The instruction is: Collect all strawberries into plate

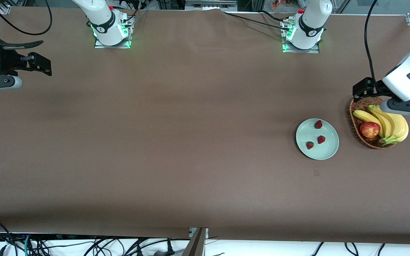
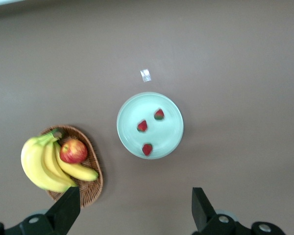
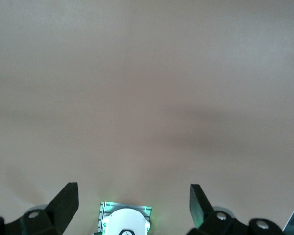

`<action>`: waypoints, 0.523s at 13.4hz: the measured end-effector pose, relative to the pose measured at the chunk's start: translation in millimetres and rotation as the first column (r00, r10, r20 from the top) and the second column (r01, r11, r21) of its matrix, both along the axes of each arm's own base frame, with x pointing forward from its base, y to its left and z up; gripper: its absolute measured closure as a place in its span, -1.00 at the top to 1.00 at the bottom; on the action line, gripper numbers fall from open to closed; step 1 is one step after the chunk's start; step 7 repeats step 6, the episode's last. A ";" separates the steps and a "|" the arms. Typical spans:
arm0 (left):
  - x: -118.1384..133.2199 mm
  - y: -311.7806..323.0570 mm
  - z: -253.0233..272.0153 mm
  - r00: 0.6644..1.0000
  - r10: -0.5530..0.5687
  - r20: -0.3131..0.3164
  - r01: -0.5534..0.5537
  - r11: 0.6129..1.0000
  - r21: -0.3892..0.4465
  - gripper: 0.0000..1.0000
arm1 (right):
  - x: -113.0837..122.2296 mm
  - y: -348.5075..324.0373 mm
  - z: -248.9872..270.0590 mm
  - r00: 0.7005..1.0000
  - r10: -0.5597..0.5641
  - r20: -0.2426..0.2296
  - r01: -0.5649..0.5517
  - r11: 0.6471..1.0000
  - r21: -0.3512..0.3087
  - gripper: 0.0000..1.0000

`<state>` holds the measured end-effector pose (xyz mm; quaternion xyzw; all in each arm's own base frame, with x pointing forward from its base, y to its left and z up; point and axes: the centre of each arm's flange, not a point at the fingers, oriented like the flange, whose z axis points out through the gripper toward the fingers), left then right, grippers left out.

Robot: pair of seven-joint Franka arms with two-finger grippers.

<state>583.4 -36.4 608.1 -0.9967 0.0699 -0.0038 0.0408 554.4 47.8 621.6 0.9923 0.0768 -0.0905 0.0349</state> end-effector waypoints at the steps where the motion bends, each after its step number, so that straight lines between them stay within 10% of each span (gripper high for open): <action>1: -12.0 4.2 -2.1 1.000 0.005 0.020 -0.005 1.000 -0.004 1.00 | 0.4 0.1 0.3 1.000 0.000 0.004 0.000 1.000 0.000 1.00; 7: -38.5 -4.3 -10.9 1.000 -0.013 -0.019 0.013 1.000 -0.001 1.00 | 1.2 -3.0 0.4 1.000 -0.005 0.007 0.005 1.000 0.000 1.00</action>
